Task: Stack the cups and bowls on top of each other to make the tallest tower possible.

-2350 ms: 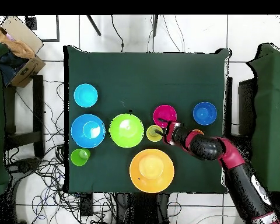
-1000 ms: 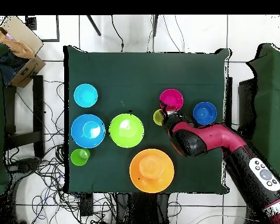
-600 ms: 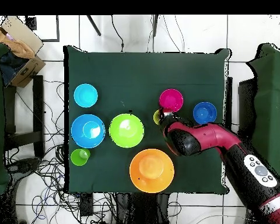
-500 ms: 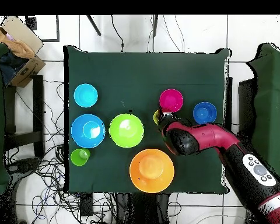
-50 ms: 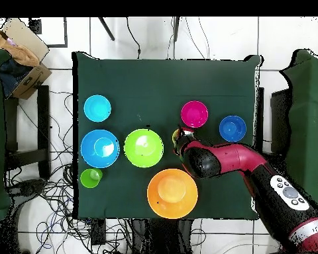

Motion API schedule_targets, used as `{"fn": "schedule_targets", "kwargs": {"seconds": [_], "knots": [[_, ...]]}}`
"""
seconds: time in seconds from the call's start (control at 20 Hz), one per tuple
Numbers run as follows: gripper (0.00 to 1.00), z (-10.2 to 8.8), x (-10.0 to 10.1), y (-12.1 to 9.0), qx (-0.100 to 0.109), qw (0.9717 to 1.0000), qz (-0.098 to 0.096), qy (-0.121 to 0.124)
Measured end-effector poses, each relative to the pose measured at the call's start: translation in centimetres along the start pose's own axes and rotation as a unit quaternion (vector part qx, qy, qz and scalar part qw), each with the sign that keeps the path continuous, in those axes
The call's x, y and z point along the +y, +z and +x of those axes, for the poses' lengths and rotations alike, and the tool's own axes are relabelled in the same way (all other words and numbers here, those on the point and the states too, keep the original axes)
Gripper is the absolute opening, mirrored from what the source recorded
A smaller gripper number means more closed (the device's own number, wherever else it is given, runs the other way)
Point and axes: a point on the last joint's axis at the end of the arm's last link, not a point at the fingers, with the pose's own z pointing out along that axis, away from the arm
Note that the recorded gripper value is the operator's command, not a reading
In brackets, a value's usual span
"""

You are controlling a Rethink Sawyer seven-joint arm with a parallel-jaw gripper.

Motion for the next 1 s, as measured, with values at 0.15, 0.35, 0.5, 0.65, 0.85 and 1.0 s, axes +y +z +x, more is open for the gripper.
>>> {"fn": "schedule_targets", "kwargs": {"seconds": [0.15,0.35,0.5,0.65,0.85,1.0], "knots": [[0.00,0.0,-0.1,-0.3,0.005,0.9997,-0.002,0.023],[0.00,0.4,-0.2,-1.0,0.014,0.9991,-0.006,0.040],[0.00,0.5,-0.1,-1.2,0.019,0.9988,-0.010,0.043],[0.00,0.4,-0.1,-1.3,0.023,0.9987,-0.013,0.045],[0.00,0.1,-0.3,-1.5,0.027,0.9986,-0.012,0.043],[0.00,-0.3,-0.8,-2.1,0.030,0.9985,-0.012,0.044]]}}
